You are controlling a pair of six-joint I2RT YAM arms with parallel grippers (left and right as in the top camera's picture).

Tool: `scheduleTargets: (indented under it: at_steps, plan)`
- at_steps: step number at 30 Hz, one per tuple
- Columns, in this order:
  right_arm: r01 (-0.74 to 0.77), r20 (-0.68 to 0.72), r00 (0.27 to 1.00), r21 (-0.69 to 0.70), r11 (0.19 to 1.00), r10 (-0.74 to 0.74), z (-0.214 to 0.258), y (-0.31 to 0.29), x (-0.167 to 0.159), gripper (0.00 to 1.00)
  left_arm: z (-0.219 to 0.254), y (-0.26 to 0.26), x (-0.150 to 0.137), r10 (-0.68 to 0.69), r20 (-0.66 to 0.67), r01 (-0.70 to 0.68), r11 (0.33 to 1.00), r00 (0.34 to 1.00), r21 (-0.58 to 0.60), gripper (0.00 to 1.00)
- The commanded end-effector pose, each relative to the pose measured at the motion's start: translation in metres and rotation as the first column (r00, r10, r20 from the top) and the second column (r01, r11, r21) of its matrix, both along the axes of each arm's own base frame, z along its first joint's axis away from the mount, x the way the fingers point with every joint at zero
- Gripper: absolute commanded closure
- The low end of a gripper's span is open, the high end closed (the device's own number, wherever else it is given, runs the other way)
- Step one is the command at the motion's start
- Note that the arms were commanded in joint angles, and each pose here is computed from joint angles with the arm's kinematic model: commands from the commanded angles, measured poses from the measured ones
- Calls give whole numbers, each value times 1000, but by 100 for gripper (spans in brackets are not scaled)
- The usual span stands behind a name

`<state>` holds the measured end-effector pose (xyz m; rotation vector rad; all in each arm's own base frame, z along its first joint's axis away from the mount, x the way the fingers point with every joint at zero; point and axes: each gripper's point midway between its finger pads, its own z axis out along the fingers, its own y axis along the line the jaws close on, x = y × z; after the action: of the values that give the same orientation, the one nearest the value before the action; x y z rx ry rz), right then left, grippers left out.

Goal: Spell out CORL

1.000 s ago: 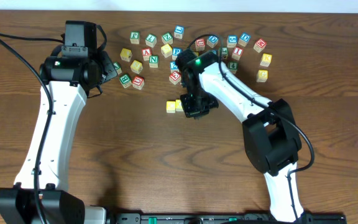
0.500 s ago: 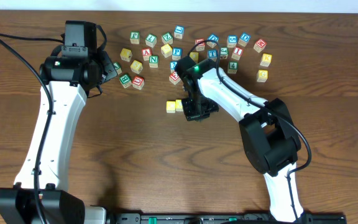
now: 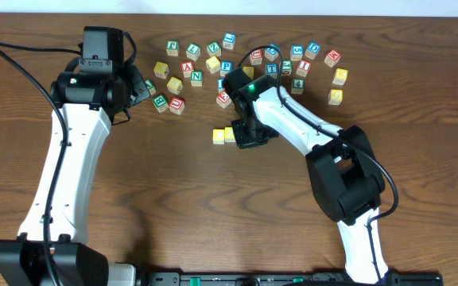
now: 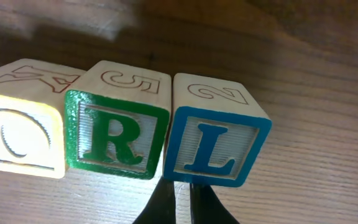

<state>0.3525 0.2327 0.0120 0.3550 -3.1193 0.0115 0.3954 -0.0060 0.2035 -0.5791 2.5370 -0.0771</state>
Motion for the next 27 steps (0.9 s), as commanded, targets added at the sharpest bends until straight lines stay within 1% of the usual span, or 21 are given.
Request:
scheduleTargets:
  at_steps: [1,4,8,12,14,18,20,23,27]
  plan:
    - [10,35,999,-12,1000,-9,8,-1,3,96,-3,3,-1,-2,-11,3,1000,1000,20,92]
    - [0,26,1000,0,1000,0,8,1,2,99,-3,3,-1,-2,-11,3,1000,1000,20,92]
    - [-29,13,1000,72,997,28,23,13,-1,99,-3,3,-1,-2,-11,3,1000,1000,20,92]
    - [-33,98,995,118,992,21,59,18,12,98,-3,3,-1,-3,-11,3,1000,1000,19,92]
    - [-13,155,988,134,991,-8,74,17,22,97,-3,3,-1,-3,-11,3,1000,1000,19,92]
    - [27,244,967,182,983,-72,87,20,45,95,-3,3,-1,-2,-11,3,1000,1000,20,92]
    - [43,268,959,190,981,-94,83,22,55,95,-3,3,-1,-2,-11,3,1000,1000,20,92]
    - [90,286,949,152,984,-131,67,17,65,96,-3,3,-1,-2,-13,3,1000,1000,20,92]
    - [138,265,950,121,983,-166,40,15,68,96,-4,4,-3,-2,-19,3,1000,1000,20,92]
